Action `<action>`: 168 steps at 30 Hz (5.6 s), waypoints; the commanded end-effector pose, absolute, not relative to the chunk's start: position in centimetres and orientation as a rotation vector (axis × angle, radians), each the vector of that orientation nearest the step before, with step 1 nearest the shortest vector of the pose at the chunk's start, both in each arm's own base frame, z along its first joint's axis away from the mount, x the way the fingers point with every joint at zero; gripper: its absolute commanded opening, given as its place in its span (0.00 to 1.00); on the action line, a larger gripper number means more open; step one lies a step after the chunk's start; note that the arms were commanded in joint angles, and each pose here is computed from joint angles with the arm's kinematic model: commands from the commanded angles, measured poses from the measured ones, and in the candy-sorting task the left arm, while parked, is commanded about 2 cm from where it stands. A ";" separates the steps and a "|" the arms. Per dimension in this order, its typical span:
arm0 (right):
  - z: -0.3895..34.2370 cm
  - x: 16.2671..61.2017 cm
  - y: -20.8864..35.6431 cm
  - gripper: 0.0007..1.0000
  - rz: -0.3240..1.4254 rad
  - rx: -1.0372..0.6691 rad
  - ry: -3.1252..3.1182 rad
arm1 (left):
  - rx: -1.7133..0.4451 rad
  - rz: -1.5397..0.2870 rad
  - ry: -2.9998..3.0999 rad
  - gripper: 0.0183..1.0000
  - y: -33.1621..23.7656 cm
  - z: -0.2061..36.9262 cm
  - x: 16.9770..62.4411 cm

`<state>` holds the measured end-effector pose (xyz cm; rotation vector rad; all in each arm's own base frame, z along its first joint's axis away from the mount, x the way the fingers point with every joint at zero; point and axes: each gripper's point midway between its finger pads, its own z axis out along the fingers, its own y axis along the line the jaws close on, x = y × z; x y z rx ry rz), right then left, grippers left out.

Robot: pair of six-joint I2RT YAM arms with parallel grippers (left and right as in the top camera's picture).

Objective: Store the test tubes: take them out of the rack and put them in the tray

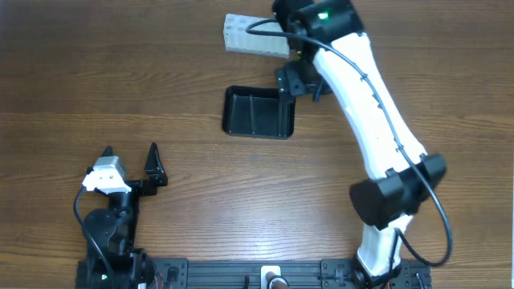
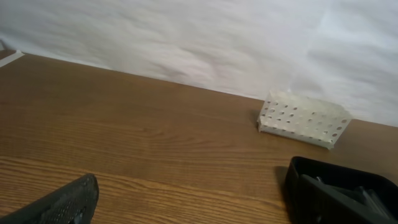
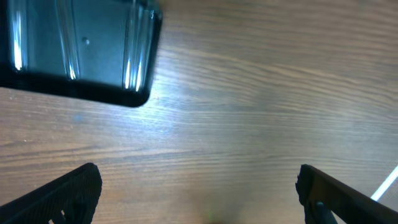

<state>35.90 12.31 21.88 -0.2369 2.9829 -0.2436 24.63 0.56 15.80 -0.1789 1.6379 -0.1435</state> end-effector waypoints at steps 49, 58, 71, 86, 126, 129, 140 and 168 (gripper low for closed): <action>25.5 25.7 -1.5 0.99 -0.231 -0.073 1.680 | -0.170 -0.129 1.640 1.00 0.6 15.6 24.6; 24.3 23.3 -3.8 0.99 -0.300 0.015 1.586 | -0.171 -0.129 1.640 1.00 0.6 15.6 24.6; 18.6 23.7 -4.0 0.99 -0.307 0.015 1.668 | -0.170 -0.129 1.640 1.00 0.6 15.6 24.6; 15.8 24.1 -2.4 0.99 -0.256 -0.045 1.681 | -0.171 -0.129 1.640 1.00 0.6 15.6 24.6; 16.0 24.5 -2.2 0.99 -0.196 0.004 1.637 | -0.170 -0.129 1.640 1.00 0.6 15.6 24.6; 15.9 24.5 -2.0 0.99 -0.106 0.085 1.633 | -0.170 -0.129 1.640 1.00 0.6 15.6 24.6; 15.9 24.6 -1.5 0.99 -0.080 0.064 1.637 | -0.171 -0.129 1.641 1.00 0.6 15.6 24.6; 15.9 24.6 -1.5 0.99 -0.079 0.062 1.636 | -0.170 -0.129 1.640 1.00 0.6 15.6 24.6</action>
